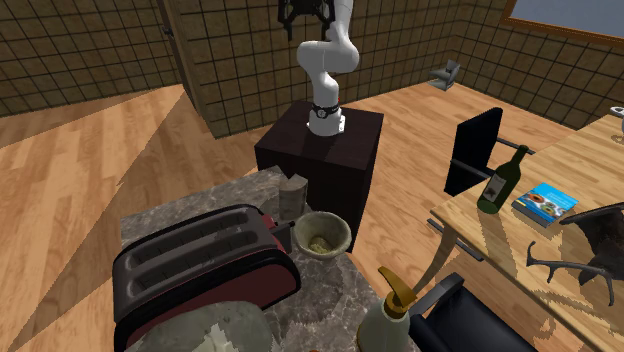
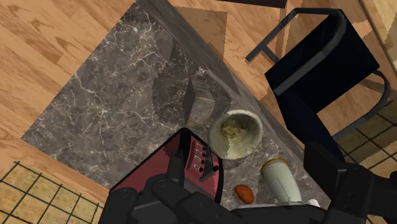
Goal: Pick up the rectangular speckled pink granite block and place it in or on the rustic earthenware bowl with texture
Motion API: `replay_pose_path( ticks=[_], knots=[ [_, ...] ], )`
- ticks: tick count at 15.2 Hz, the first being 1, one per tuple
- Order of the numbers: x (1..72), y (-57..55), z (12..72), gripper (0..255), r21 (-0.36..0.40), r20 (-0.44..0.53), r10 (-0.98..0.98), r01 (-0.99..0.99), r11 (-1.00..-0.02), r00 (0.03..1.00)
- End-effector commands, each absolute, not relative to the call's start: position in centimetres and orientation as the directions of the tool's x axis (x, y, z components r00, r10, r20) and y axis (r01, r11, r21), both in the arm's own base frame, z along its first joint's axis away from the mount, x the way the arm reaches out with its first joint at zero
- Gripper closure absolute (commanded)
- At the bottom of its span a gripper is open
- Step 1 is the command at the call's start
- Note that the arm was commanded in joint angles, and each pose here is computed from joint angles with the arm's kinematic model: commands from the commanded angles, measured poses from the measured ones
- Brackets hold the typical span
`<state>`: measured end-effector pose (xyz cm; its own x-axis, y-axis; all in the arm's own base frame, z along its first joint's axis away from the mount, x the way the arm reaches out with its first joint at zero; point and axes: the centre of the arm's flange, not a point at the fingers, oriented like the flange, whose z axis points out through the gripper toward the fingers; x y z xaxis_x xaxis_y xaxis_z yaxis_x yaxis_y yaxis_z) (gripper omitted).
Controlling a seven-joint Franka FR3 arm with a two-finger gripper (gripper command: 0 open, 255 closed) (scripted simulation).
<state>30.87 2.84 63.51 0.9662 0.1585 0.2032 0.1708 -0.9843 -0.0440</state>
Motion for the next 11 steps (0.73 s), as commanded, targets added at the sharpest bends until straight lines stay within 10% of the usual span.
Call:
replay_pose_path(
  ticks=[1, 11],
  knots=[
    [30.9, 2.8, 63.5, 0, -0.044, 0.203, 0.159, 0.171, -0.984, 0.966],
    [36.3, 5.3, 51.6, 0, 0.002, 0.19, 0.122, 0.124, -0.992, 0.974]
  ],
)
